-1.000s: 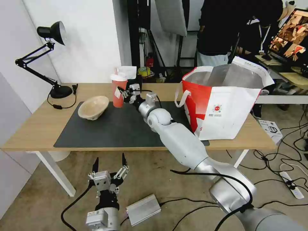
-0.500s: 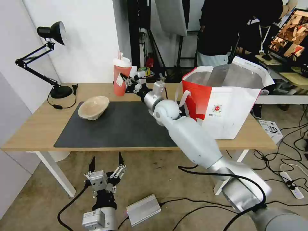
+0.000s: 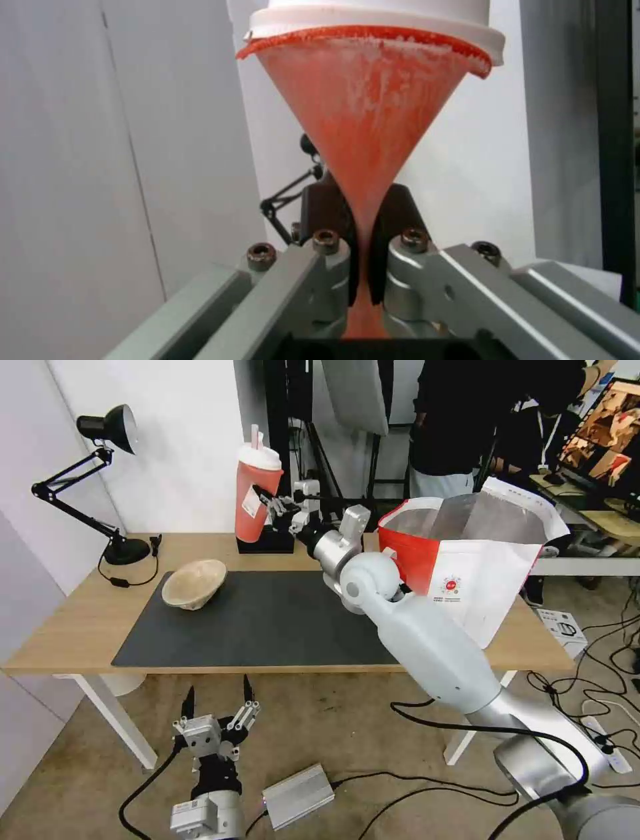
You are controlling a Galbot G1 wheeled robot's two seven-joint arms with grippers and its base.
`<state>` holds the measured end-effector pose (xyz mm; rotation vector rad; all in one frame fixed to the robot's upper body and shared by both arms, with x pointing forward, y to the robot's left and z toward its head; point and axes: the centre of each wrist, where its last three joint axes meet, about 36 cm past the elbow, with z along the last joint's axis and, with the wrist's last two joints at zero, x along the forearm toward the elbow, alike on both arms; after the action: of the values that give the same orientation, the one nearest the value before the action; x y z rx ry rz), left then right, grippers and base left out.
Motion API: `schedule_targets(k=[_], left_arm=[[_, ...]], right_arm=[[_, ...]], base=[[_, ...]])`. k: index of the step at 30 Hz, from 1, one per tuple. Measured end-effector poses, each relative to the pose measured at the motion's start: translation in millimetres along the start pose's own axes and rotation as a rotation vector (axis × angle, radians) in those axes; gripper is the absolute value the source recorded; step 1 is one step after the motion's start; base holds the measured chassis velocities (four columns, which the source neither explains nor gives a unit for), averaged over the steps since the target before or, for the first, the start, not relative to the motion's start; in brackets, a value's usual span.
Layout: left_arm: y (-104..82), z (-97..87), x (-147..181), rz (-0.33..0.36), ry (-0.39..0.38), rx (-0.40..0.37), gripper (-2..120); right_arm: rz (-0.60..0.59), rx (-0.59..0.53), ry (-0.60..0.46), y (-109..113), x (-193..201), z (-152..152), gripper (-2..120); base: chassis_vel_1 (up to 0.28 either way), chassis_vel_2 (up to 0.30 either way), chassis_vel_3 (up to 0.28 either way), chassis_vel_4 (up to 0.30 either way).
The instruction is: Pick up the trash from the table and place it into the takeout bag.
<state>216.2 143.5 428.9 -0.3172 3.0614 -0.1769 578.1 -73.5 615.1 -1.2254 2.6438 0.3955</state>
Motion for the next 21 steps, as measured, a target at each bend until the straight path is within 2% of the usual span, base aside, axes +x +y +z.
schedule_targets(k=[10,21], left_arm=[[-1.8,-1.1,1.2,-0.009,-0.005,-0.004,100],[-4.2,-0.3,3.1,-0.007,-0.003,-0.010,100]], right_arm=[[-0.015,0.037,-0.028,2.7,32.3,-43.0,2],[0.025,0.087,-0.041,-14.5,77.2,-78.3,2]], base=[[0.000,0.000,0.000,0.000],[0.000,0.000,0.000,0.000]])
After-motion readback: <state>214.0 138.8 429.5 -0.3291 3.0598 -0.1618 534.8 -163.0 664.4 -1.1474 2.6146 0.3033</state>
